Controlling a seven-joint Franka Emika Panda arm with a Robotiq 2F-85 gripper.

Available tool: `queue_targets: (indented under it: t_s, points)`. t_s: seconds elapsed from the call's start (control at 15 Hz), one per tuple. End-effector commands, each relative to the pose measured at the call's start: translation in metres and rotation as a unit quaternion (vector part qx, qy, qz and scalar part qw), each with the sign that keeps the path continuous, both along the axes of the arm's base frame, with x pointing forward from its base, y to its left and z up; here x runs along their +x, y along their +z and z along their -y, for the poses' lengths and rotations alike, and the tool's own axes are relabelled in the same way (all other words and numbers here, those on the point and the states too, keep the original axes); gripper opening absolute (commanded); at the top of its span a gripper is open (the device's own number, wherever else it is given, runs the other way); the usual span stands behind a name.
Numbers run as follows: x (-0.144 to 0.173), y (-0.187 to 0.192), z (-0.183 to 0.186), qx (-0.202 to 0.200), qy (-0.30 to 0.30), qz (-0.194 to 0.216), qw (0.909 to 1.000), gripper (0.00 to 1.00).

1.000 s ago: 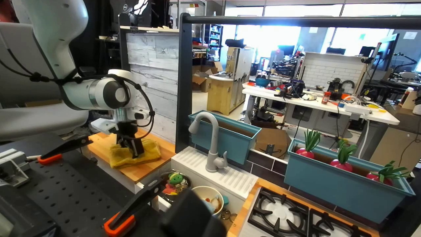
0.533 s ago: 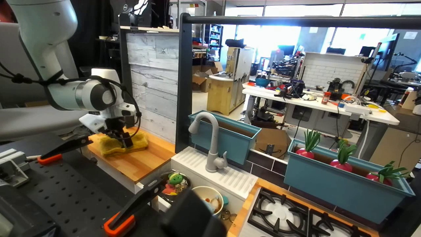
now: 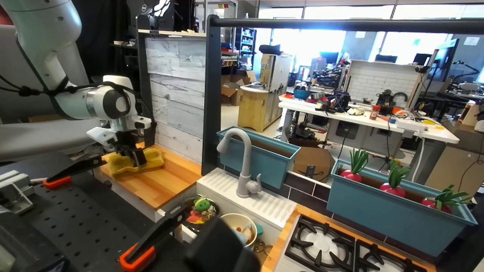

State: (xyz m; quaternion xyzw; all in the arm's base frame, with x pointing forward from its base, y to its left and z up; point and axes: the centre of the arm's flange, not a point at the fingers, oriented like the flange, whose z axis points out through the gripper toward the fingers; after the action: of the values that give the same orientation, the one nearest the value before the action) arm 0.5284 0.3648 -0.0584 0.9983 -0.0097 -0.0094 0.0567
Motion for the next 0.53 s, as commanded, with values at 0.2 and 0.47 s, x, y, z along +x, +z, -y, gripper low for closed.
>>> queue_targets:
  t_s: [0.2, 0.47]
  points:
    - [0.016, -0.025, 0.142, -0.112, -0.080, -0.043, 0.9896, 1.00]
    - [0.010, -0.024, 0.101, -0.080, -0.016, -0.006, 0.9967, 1.00]
